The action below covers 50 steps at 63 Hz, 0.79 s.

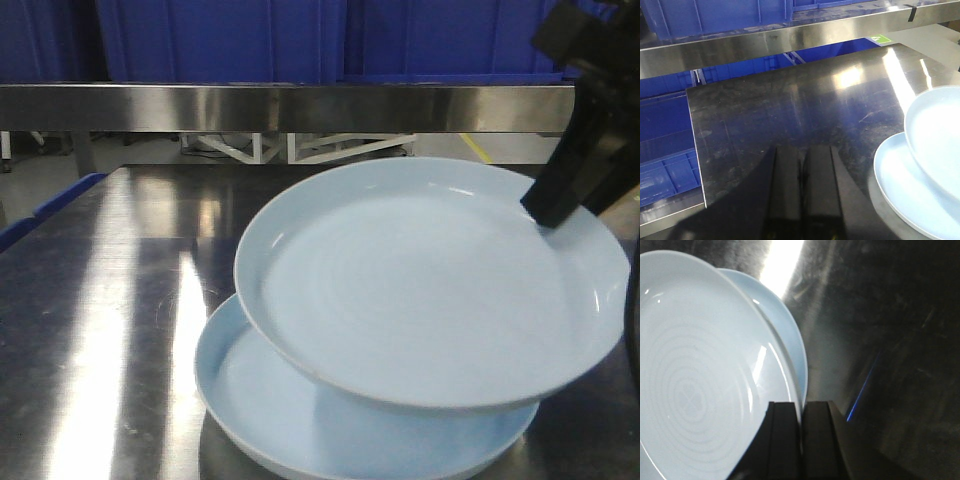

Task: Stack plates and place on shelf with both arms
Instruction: 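Lift the plate with the right gripper and lower it onto the center plate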

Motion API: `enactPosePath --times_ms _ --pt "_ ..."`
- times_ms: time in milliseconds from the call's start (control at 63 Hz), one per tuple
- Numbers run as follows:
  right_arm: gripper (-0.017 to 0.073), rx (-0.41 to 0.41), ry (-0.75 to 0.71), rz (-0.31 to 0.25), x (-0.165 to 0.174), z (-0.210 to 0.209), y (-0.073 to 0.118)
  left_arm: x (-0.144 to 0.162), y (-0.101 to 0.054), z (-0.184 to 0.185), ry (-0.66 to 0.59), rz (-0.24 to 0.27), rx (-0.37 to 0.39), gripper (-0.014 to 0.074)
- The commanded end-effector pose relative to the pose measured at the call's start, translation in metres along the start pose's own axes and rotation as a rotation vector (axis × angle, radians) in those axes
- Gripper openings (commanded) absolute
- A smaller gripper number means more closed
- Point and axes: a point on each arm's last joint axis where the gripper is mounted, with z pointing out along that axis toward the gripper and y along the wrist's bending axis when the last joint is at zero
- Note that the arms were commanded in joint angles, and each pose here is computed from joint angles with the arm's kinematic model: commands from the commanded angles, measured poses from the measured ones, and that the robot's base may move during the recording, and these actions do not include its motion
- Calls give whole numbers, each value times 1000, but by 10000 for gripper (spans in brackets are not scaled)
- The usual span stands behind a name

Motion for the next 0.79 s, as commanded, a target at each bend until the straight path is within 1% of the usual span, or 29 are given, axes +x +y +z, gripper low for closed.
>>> enactPosePath --times_ms 0,143,238,381,492,683,778 --pt "57 -36 -117 28 -9 -9 7 -15 -4 -3 -94 2 39 84" --pt "57 -57 -108 66 -11 -2 6 -15 -4 -3 -99 2 42 84" --pt "57 -75 -69 102 -12 10 3 -16 -4 -3 -103 2 44 84" --pt "57 -85 -27 139 -13 24 -1 -16 -4 -3 -106 2 46 84" --pt "57 -87 5 153 -12 32 -3 -16 -4 -3 -106 2 46 84" --pt "62 -88 12 158 -12 35 -4 -16 -4 -3 -106 2 46 84" --pt "119 -91 19 159 -12 35 -4 -16 -4 -3 -106 2 46 84"
